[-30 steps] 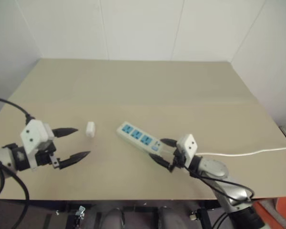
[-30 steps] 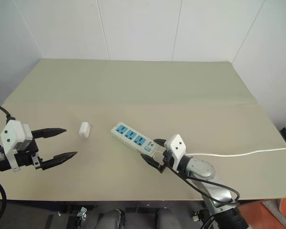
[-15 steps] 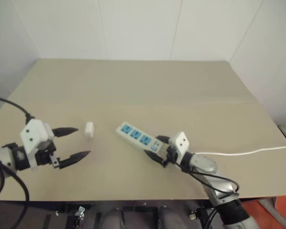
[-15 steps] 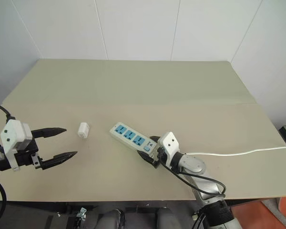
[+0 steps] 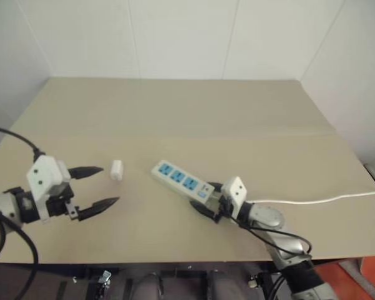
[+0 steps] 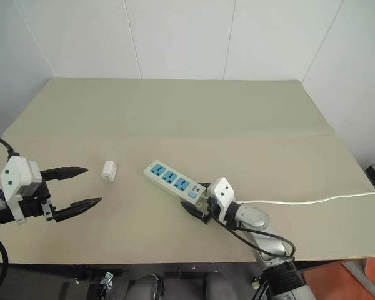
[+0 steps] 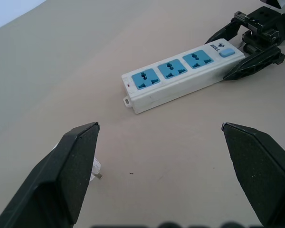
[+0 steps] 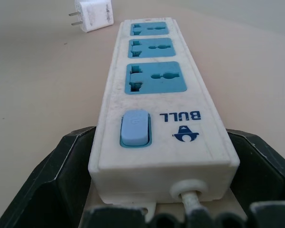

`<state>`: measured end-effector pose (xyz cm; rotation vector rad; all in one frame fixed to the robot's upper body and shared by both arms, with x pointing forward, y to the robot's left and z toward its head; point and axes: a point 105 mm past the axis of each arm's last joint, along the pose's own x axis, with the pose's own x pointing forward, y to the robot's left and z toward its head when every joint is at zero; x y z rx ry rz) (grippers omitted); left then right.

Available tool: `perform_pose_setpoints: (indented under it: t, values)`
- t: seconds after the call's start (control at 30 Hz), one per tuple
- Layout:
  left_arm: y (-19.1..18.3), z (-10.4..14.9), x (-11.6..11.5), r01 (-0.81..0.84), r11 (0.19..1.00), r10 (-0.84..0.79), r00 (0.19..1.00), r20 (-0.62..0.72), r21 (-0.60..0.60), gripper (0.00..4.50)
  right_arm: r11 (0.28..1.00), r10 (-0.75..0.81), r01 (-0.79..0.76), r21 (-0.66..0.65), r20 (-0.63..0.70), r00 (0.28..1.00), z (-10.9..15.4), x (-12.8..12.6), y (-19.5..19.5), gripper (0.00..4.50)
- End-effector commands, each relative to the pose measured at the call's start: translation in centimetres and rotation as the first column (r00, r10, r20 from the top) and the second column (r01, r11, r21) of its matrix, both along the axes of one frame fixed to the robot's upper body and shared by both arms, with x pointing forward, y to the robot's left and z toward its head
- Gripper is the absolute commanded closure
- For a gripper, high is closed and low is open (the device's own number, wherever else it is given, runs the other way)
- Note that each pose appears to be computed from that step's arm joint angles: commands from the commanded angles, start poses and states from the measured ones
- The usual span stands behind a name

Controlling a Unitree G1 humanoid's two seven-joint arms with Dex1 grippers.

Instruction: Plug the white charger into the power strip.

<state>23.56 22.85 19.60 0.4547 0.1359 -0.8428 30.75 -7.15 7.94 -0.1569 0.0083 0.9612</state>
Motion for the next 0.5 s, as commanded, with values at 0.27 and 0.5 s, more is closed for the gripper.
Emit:
perform_pose_setpoints:
  t: [0.27,0.5]
  values:
    - [-0.3,1.1,-0.2,0.016,1.0,-0.017,0.999,0.046,0.016,0.0,0.999,0.026,-0.025,0.034,-0.015,1.0,-0.8,0.6,0.8,0.05]
    - [-0.3,1.2,-0.1,0.014,1.0,-0.014,0.999,0.048,0.019,0.0,0.998,0.063,-0.062,0.026,-0.037,0.997,-1.7,0.8,1.1,1.09]
